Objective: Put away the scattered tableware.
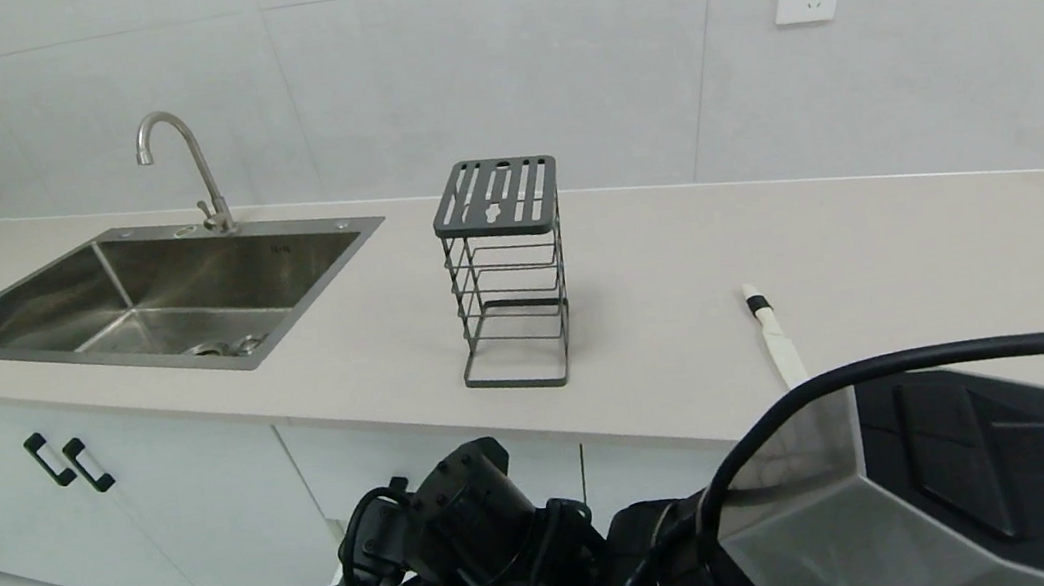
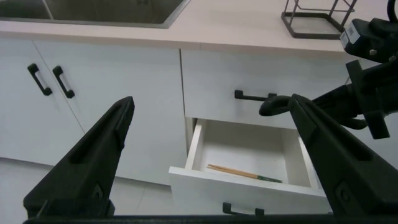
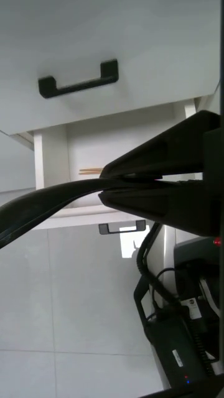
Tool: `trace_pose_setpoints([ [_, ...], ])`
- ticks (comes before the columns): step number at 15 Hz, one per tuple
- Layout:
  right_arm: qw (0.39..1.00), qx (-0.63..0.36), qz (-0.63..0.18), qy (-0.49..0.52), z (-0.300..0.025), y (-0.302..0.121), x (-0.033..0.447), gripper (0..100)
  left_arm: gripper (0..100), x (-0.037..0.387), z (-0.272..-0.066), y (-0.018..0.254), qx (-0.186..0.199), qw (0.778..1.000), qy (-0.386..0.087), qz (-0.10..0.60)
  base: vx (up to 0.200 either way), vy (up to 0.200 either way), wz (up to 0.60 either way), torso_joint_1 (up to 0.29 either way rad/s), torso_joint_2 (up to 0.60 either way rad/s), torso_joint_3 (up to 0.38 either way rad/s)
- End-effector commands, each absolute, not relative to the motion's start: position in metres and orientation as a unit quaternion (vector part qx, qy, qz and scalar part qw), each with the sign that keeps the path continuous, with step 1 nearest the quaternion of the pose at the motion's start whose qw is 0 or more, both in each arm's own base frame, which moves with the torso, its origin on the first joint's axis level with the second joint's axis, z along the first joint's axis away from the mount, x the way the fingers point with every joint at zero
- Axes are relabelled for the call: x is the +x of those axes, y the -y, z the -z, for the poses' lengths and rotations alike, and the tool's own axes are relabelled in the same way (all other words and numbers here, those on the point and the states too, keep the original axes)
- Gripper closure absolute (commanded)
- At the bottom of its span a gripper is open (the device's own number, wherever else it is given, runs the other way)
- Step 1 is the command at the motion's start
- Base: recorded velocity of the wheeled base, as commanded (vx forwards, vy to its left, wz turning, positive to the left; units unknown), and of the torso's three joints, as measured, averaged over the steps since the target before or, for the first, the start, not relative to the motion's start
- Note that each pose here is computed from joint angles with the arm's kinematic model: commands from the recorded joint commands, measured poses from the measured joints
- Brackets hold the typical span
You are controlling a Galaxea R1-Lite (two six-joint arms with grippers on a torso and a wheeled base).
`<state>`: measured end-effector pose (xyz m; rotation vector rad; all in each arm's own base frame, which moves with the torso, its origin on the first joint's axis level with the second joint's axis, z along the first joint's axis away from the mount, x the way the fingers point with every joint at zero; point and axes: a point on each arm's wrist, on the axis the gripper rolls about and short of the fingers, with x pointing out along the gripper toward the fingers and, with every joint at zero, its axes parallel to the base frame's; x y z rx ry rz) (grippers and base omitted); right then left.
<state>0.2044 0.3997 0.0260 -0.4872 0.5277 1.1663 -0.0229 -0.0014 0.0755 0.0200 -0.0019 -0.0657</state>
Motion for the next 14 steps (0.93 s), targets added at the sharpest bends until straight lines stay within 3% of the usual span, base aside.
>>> trace_pose_setpoints([
  [1,0.774,-0.225,-0.539,-0.244,-0.0251,-0.4004,0.2046,100,0,-0.0228,-0.0755,0.0014,0.010,0.999,0.000,0.033,0.000,0.000,0.00,-0.251,0.53,0.281],
  [14,0.777,-0.223,-0.538,-0.239,-0.0187,-0.4083,0.2110,100,0,-0.0228,-0.0755,0.0014,0.010,0.999,0.000,0.033,0.000,0.000,0.00,-0.218,0.50,0.275],
])
